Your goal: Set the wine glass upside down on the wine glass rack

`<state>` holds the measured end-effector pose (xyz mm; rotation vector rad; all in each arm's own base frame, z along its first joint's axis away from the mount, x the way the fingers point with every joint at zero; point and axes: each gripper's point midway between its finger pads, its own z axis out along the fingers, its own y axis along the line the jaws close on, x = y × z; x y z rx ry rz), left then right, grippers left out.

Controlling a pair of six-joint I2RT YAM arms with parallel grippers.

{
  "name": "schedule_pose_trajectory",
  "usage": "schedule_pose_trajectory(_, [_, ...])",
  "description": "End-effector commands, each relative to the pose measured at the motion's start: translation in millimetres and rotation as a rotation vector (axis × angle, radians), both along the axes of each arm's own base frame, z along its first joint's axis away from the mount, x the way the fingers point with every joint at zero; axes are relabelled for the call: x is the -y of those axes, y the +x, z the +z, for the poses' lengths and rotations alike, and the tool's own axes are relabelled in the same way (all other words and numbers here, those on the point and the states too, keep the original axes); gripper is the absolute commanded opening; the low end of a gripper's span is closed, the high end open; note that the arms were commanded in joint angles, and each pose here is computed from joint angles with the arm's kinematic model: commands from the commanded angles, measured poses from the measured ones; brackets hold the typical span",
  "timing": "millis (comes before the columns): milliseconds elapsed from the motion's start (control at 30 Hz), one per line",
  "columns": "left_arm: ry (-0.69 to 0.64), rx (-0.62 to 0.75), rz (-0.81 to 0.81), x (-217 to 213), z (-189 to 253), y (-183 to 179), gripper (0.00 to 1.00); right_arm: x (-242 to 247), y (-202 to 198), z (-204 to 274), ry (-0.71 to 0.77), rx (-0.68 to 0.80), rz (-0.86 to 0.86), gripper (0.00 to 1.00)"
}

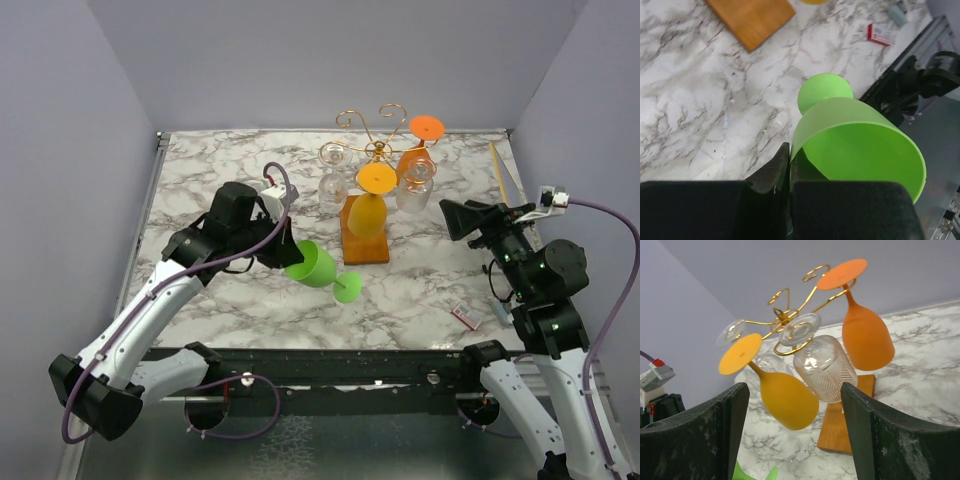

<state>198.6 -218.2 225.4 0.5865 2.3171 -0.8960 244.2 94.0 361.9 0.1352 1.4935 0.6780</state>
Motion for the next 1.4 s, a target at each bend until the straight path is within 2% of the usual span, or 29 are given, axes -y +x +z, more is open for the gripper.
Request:
schedule_pose_trajectory(0, [-0.230,0.146,-0.154,28.3,68.5,-11.1,0.00,-15.7,-17.2,27.2,0.039,0.042,0.108,0.80])
schedule_pose_trajectory(167, [-0.405,0.305,-0.215,41.5,144.2,-13.3,0.00,-28.1,-39.5,62.4,0.089,0.137,0.209,0.84])
schedule_pose_trajectory(300, [-0.539,0.436,-0.189,45.6,207.4,-7.0,0.00,-27.9,-46.7,88.8,0.131,0.156,0.219,0.84])
schedule_pose_trajectory(367, [-0.607,0.520,-0.127,43.0,238.0,2.0,0.00,-25.9,-45.9,99.0,0.161,0.152,0.207,0.85])
schedule_pose_trajectory(467, [-0.706,0.608,0.124,25.2,277.1,34.6,0.00,-25.0,-42.0,110.2,0.207,0.150,0.199,0.87])
schedule_pose_trajectory(533, [-0.784,0.675,0.191,19.8,295.7,45.9,0.00,-26.4,-40.2,117.2,0.243,0.154,0.208,0.87])
schedule_pose_trajectory(800, [-0.909,0.771,0.311,23.6,317.7,90.9,0.00,-41.3,-36.1,134.4,0.350,0.144,0.308,0.86])
schedule_pose_trajectory(1033, [-0.990,0.783,0.288,40.0,333.8,107.9,0.00,-49.6,-23.7,149.1,0.465,0.143,0.369,0.85])
schedule_pose_trajectory(1200, [-1.000,0.820,0.286,57.6,343.9,116.9,0.00,-44.4,0.9,164.4,0.532,0.182,0.327,0.85])
schedule_pose_trajectory(1367, [-0.932,0.887,0.352,84.2,338.6,126.1,0.00,-43.5,28.3,181.4,0.566,0.202,0.297,0.85])
